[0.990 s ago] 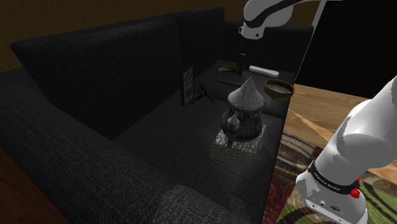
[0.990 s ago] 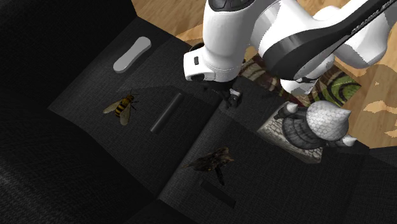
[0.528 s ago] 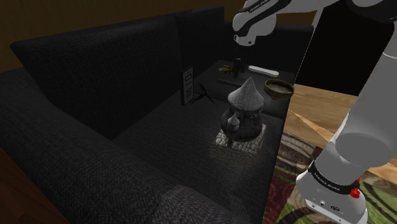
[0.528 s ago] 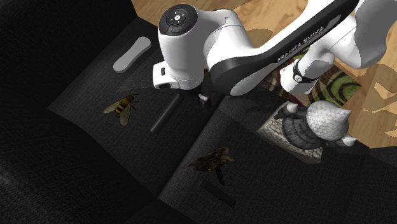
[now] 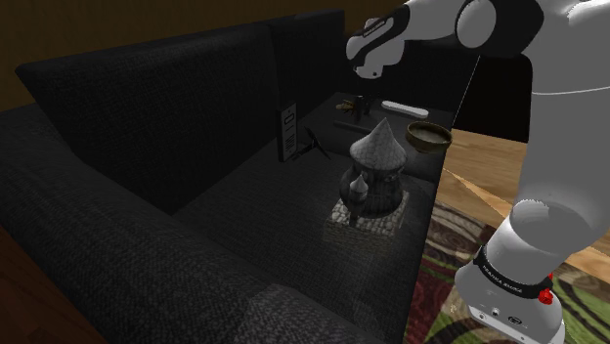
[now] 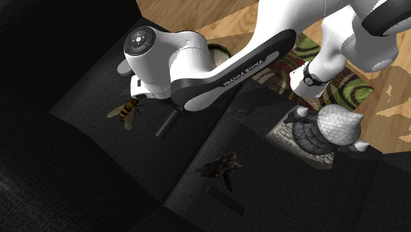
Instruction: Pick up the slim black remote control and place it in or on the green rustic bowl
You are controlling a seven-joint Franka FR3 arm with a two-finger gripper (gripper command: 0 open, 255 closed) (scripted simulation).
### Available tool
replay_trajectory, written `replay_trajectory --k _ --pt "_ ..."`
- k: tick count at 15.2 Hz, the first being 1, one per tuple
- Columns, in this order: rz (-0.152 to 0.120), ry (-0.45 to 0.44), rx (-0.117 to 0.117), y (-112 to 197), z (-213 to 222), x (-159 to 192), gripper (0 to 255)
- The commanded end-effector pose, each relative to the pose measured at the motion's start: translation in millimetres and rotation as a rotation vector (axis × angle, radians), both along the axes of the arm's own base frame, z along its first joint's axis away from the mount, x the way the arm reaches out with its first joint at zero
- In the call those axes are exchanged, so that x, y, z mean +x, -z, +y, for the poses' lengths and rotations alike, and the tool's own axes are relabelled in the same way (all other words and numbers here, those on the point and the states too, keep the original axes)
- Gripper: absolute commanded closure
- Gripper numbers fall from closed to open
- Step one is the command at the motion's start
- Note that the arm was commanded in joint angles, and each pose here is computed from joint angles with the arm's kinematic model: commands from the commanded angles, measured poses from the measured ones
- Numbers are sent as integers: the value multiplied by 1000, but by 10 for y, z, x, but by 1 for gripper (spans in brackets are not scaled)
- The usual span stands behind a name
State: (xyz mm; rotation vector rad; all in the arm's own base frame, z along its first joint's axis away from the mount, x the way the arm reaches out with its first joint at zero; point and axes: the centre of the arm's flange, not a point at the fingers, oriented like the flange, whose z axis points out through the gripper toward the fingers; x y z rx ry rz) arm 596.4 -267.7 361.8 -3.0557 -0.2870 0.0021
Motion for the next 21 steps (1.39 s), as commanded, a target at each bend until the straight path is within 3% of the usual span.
replay_trajectory --k 1,8,15,16,21 --pt "2 -3 0 127 -69 54 0" --pt "2 -3 0 473 -44 50 0" --pt "2 -3 0 472 -45 50 0" --pt "2 -3 0 472 -45 50 255" --pt "2 -3 0 474 -46 49 255"
